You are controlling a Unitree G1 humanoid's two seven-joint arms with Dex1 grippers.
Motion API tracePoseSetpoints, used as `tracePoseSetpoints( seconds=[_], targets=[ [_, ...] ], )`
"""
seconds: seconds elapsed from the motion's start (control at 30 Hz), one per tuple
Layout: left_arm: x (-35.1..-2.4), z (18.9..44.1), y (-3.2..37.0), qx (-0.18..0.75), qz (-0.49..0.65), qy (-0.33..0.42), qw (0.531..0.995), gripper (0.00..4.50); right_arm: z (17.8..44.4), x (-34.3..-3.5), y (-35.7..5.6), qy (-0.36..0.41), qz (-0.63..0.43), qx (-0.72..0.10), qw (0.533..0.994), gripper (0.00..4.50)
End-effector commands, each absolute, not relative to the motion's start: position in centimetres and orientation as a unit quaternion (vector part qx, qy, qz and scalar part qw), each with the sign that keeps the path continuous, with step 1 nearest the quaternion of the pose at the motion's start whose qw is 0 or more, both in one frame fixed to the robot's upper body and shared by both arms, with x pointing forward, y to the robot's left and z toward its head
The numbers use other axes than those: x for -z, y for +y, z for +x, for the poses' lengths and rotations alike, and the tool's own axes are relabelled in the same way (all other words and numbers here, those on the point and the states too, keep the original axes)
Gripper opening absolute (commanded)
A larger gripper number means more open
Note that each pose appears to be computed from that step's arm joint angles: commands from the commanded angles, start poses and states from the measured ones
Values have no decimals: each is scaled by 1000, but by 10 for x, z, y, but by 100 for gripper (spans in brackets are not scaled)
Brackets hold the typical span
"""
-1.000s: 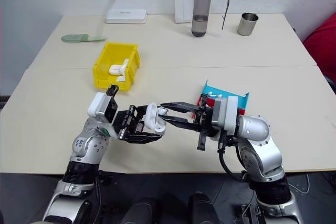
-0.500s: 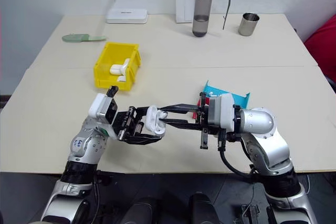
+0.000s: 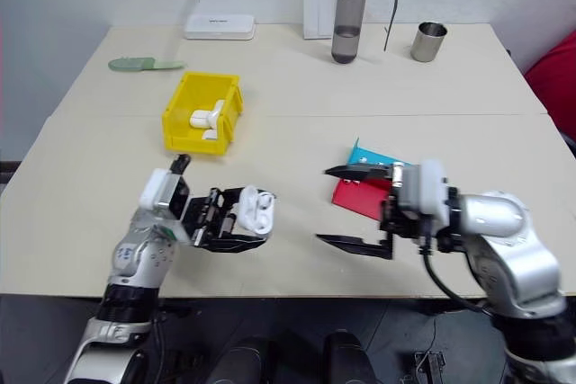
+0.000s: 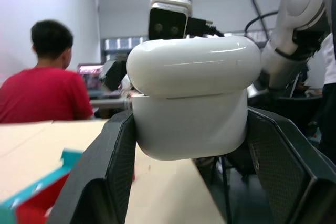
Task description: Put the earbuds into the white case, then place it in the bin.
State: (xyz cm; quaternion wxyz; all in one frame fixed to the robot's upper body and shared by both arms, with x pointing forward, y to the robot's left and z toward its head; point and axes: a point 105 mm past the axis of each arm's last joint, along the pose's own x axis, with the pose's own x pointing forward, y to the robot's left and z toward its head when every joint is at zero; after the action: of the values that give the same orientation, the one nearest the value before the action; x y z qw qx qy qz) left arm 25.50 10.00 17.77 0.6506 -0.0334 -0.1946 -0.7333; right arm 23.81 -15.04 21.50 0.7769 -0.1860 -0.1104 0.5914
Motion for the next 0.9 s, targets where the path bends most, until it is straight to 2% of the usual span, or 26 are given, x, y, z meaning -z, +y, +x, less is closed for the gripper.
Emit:
tracePoseSetpoints(
  seconds=[0.03, 0.2, 0.3, 0.37, 0.5, 0.6, 0.73, 0.9],
  targets=[
    [-186, 251, 113, 723, -20, -215, 656, 275, 237, -212, -214, -91, -236, -495, 831, 448],
    [-188, 250, 115, 717, -18, -220, 662, 275, 222, -175, -314, -23, -233, -319, 918, 448],
    [-188, 249, 113, 716, -18, -222, 661, 275, 208, -151, -344, 24, -229, -274, 934, 448],
    [-189, 249, 112, 716, -19, -224, 661, 275, 206, -146, -353, 35, -224, -256, 940, 448],
    [-191, 249, 109, 716, -20, -226, 660, 275, 226, -160, -342, 19, -215, -275, 937, 448],
    [-192, 249, 107, 717, -19, -225, 659, 275, 256, -187, -313, 17, -215, -326, 921, 448],
    [-195, 251, 102, 719, -19, -222, 659, 275, 296, -219, -280, 84, -200, -351, 911, 448],
    [-194, 252, 97, 722, -18, -217, 657, 275, 336, -234, -251, 155, -234, -366, 887, 448]
  ],
)
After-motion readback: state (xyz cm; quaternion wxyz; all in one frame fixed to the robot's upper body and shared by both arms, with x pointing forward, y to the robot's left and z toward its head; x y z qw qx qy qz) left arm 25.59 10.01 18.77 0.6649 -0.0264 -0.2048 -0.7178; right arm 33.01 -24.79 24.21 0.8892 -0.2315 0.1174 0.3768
